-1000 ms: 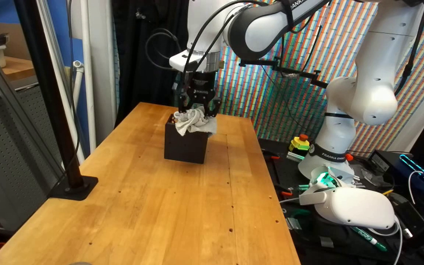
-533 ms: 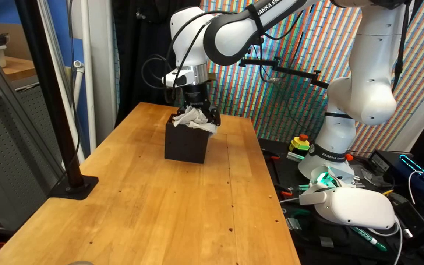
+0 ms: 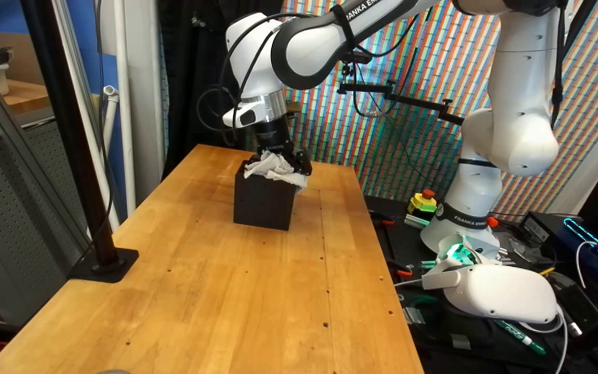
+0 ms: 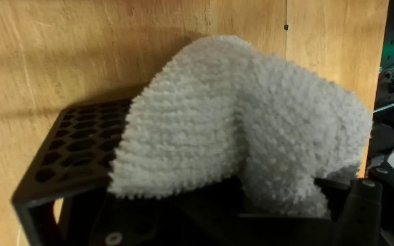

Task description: Put the towel in the box

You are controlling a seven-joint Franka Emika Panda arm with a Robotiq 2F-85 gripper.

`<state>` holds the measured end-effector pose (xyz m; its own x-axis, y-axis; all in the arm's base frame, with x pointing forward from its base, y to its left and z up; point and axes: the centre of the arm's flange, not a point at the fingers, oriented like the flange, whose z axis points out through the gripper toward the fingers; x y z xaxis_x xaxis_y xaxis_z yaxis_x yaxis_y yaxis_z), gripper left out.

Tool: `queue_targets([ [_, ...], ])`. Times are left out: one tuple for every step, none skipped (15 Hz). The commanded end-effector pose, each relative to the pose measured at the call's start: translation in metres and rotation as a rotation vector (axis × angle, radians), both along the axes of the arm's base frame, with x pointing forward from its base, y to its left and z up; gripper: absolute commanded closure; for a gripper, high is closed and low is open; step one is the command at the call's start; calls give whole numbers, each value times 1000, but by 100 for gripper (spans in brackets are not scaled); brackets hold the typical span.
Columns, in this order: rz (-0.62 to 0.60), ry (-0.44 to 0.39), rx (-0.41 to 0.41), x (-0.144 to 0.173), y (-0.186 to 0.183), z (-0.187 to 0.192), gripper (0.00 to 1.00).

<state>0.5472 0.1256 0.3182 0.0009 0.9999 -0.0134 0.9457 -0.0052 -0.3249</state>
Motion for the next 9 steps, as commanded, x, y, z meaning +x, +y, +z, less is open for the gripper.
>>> queue_targets([
  [19, -21, -37, -15, 10, 4, 53],
  [33, -42, -47, -21, 15, 13, 47],
  [48, -58, -59, -27, 20, 21, 41],
  [63, -72, -69, -32, 25, 28, 34],
  [72, -91, -90, -37, 29, 37, 25],
  [81, -108, -104, -41, 34, 46, 18],
  [86, -131, -121, -44, 38, 55, 9],
  [90, -148, -137, -48, 42, 64, 3],
  [94, -167, -150, -53, 45, 73, 0],
])
